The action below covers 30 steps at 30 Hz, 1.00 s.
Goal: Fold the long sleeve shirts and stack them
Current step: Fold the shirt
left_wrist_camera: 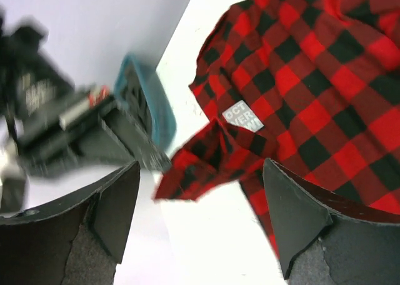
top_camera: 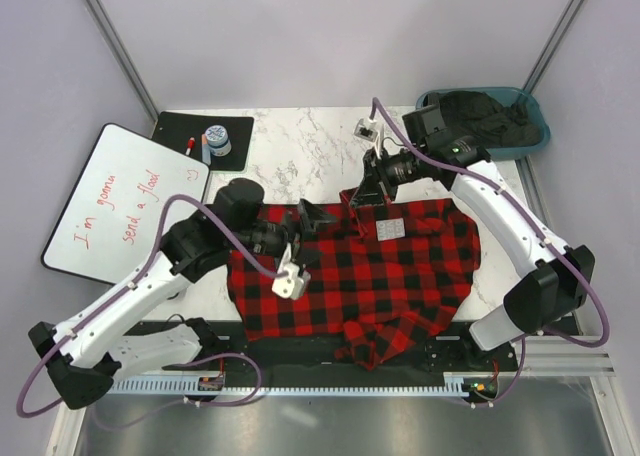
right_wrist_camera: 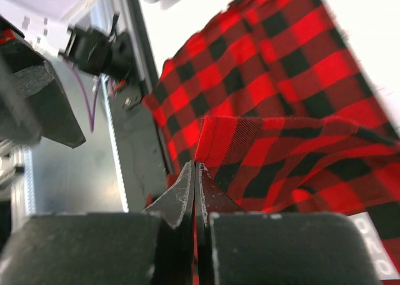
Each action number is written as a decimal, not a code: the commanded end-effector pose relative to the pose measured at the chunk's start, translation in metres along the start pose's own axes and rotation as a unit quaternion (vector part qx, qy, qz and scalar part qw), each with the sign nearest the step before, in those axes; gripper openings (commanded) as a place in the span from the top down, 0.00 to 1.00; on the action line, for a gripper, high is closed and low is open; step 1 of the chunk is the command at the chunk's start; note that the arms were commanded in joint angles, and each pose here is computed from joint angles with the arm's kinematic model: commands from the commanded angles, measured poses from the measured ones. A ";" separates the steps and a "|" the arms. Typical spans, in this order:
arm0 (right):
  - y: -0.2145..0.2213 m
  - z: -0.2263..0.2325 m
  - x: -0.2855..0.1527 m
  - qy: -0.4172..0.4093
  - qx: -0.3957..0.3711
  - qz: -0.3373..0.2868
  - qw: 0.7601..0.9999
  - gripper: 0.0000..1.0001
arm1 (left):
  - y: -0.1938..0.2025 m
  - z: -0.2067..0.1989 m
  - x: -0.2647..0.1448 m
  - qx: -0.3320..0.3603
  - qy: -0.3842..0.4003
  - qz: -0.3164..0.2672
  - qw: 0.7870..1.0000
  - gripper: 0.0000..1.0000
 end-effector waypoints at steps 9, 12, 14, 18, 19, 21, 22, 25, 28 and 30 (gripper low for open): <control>0.013 0.033 0.018 -0.064 -0.028 0.042 0.997 1.00 | 0.014 -0.010 0.051 0.266 0.119 0.076 0.953 0.14; 0.018 0.039 0.022 -0.074 -0.024 0.050 0.996 1.00 | 0.030 -0.013 0.056 0.282 0.133 0.110 0.944 0.14; 0.022 0.043 0.026 -0.079 -0.026 0.057 0.995 1.00 | 0.037 -0.016 0.059 0.292 0.138 0.118 0.939 0.14; 0.027 0.047 0.032 -0.087 -0.023 0.066 0.994 1.00 | 0.050 -0.017 0.065 0.307 0.148 0.154 0.927 0.18; 0.027 0.049 0.034 -0.091 -0.024 0.067 0.993 1.00 | 0.053 -0.017 0.067 0.312 0.148 0.160 0.925 0.22; 0.030 0.051 0.037 -0.091 -0.023 0.072 0.993 1.00 | 0.057 -0.016 0.070 0.321 0.149 0.171 0.920 0.30; 0.030 0.052 0.038 -0.092 -0.024 0.071 0.993 1.00 | 0.058 -0.016 0.071 0.324 0.150 0.175 0.918 0.41; 0.028 0.053 0.037 -0.093 -0.024 0.070 0.993 1.00 | 0.058 -0.022 0.074 0.337 0.160 0.175 0.911 0.56; 0.022 0.054 0.034 -0.087 -0.032 0.064 0.994 1.00 | 0.059 -0.030 0.075 0.343 0.169 0.176 0.907 0.84; 0.018 0.054 0.031 -0.081 -0.040 0.061 0.994 1.00 | 0.052 -0.030 0.075 0.334 0.162 0.173 0.912 0.98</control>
Point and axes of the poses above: each gripper's point midway between its finger pads, its own x axis out along the fingers, its own z axis along the line the jaws close on, y = z × x, the point moved 3 cm from there along -x, back along the fingers, and after that the axes turned 15 degrees about -x, right-handed, at the moved point
